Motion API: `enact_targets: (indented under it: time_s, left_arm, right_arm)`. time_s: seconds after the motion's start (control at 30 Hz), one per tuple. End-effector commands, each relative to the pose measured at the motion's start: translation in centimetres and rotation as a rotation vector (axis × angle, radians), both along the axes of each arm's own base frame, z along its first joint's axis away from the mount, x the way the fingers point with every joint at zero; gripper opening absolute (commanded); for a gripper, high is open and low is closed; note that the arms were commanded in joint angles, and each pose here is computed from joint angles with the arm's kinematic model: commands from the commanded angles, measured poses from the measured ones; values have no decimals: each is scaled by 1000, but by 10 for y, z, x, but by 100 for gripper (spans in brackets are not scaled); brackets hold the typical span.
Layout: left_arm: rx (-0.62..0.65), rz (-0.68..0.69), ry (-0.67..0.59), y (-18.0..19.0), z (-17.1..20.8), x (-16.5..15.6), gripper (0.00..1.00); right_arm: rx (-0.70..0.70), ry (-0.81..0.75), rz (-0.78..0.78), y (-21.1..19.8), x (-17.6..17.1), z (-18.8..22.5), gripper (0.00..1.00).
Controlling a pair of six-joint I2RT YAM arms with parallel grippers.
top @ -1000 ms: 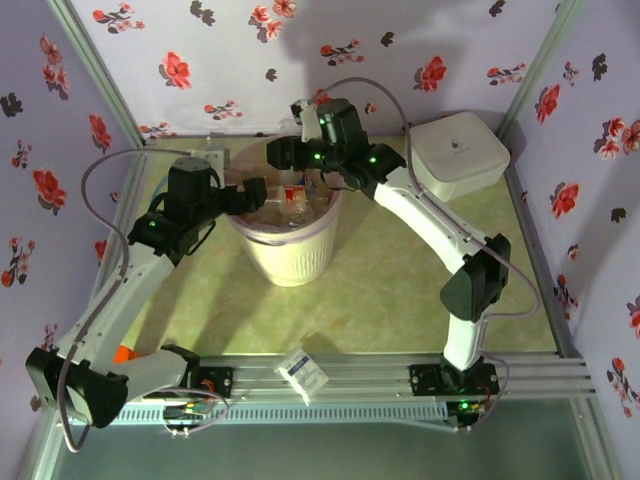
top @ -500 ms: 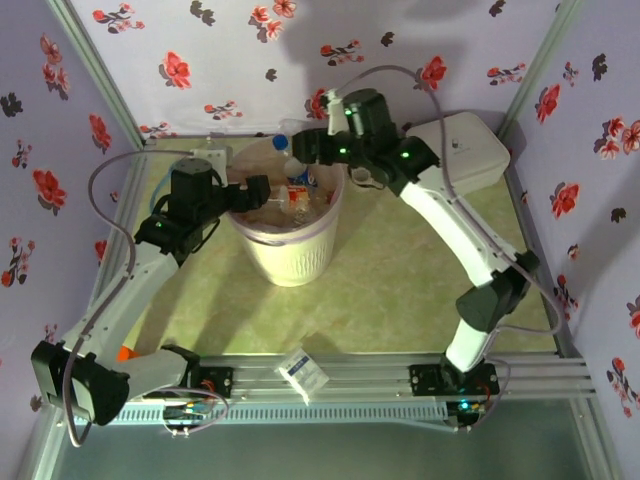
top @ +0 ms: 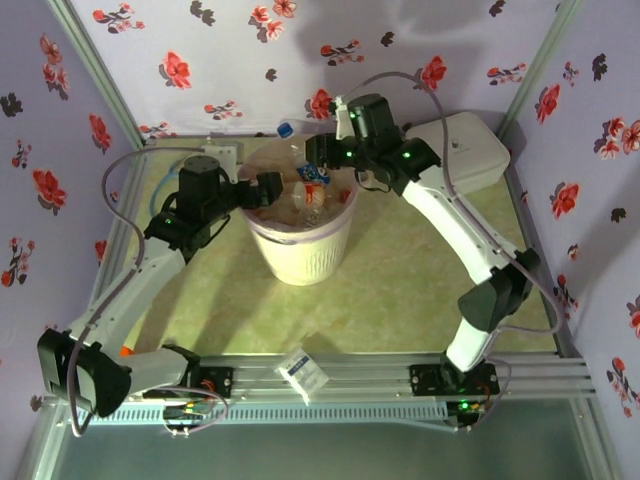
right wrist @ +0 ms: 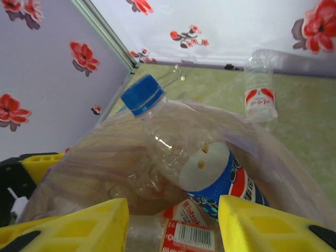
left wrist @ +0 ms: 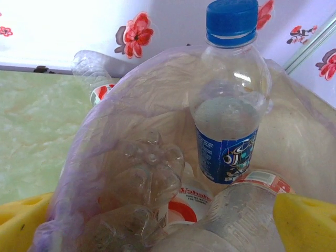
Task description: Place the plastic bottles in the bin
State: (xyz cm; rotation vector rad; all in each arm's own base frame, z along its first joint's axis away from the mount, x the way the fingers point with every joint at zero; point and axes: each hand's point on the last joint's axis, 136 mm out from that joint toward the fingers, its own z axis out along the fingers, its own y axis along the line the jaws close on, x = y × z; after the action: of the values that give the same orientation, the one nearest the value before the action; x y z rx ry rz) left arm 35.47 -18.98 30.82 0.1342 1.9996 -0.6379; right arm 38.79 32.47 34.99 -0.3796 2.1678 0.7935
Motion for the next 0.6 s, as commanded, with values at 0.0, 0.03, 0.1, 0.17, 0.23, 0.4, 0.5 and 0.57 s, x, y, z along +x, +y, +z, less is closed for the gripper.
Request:
enact_targets:
  time_s: [0.0,0.03,0.1,0.17,0.23,0.4,0.5,0.57]
  left_arm:
    - [-19,-47,-32,0,23,-19,100]
    - [-11,-39,-33,3,25,-21,100]
    - [-4,-18,-35,13,26,-26,100]
    - [-8,-5,-37,20,26,-29,100]
    - [-9,5,-27,23,22,-30,100]
    - [-23,-6,-13,20,14,-28,100]
    - [-40,-5,-27,20,20,-26,100]
    - [-43,0,-40,22,25,-25,100]
  right_arm:
    - [17,-61,-8,16,14,6,48]
    - [15,-82,-19,18,20,6,48]
    - [27,-111,-17,26,30,4,49]
    - [29,-102,12,38,32,-2,49]
    - [20,-101,48,51,29,-9,49]
    - [-39,-42,183,86,5,-43,47]
    - [-63,-10,223,91,-10,-56,47]
    - [-43,-37,208,84,-12,-41,47]
